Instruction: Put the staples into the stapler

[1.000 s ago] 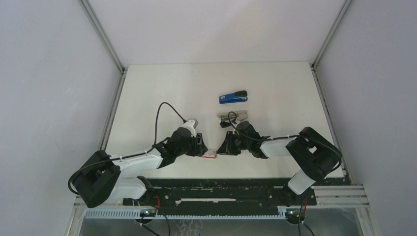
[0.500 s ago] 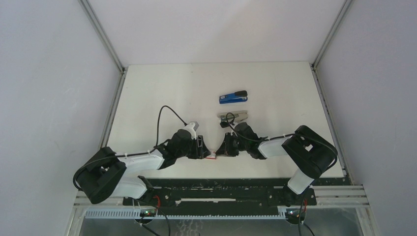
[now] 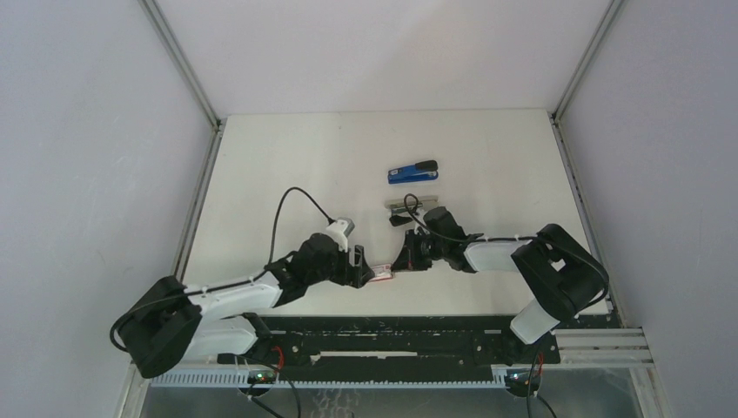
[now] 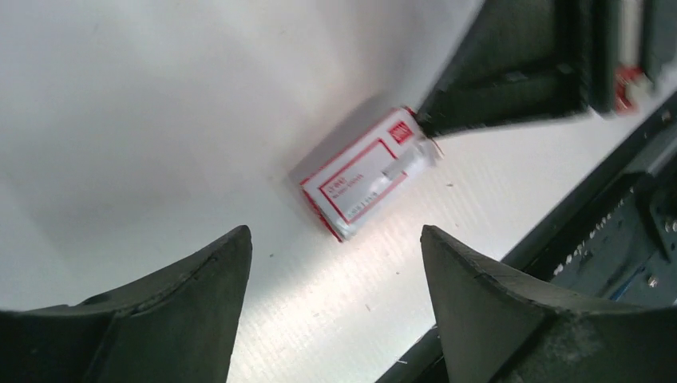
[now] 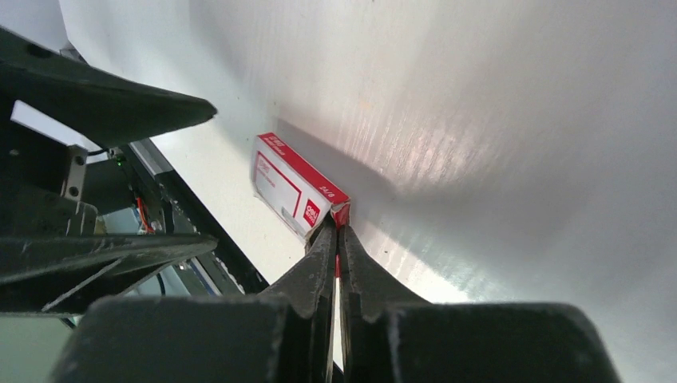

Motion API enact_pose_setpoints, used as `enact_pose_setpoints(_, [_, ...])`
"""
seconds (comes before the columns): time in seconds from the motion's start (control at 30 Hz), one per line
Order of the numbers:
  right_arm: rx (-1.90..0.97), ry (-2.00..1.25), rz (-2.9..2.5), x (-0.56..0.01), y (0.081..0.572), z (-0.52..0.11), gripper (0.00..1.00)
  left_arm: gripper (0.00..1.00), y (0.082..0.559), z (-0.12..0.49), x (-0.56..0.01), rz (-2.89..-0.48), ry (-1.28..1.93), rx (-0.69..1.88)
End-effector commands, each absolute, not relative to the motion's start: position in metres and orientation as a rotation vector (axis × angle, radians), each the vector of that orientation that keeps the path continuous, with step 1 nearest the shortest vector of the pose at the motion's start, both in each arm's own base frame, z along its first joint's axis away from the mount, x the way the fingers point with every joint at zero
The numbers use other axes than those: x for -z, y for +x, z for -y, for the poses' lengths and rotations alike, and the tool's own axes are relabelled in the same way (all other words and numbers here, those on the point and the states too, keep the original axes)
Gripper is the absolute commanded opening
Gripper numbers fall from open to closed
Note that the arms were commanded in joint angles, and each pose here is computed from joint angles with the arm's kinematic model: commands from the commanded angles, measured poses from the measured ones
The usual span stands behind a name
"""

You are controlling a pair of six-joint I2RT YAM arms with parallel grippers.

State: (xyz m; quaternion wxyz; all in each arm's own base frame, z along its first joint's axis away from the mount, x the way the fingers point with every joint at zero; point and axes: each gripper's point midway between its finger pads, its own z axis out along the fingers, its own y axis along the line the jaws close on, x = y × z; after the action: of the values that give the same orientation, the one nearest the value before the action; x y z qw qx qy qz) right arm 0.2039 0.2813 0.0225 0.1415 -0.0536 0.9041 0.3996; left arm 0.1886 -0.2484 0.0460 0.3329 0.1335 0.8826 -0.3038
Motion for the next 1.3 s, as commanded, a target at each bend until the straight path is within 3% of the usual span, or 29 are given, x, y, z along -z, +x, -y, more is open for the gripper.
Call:
enact_pose_setpoints(0.0, [-1.140,-0.417,-2.585,-0.042,0.201,-0.271,0.00,0.83,0.195,0.254,-0.073,-2.035,0.630,0.646])
enact_pose_setpoints(0.17, [-1.187,-0.476,-2.605,-0.042,0.193,-0.266,0.00,0.84,0.183,0.280,-0.102,-1.737,0.804,0.779])
enact_pose_setpoints(0.33, [-1.240,-0.509,-2.616,-0.041,0.185,-0.267,0.00,0.84,0.183,0.290,-0.106,-1.603,0.908,0.753])
enact_pose_setpoints(0.87, [-1.287,-0.531,-2.611,-0.040,0.183,-0.272,0.00,0.83,0.173,0.336,-0.065,-1.574,1.179,0.735])
enact_pose_setpoints(0.97, [-1.279,-0.534,-2.615,-0.038,0.183,-0.271,0.00,0.78,0.173,0.340,-0.059,-1.590,1.215,0.721])
enact_pose_setpoints(1.13, [-1.231,-0.515,-2.618,-0.036,0.188,-0.267,0.00,0.62,0.169,0.342,-0.048,-1.611,1.264,0.707])
enact_pose_setpoints(1.27, [-1.200,-0.498,-2.602,-0.038,0.195,-0.265,0.00,0.58,0.168,0.341,-0.040,-1.635,1.306,0.675])
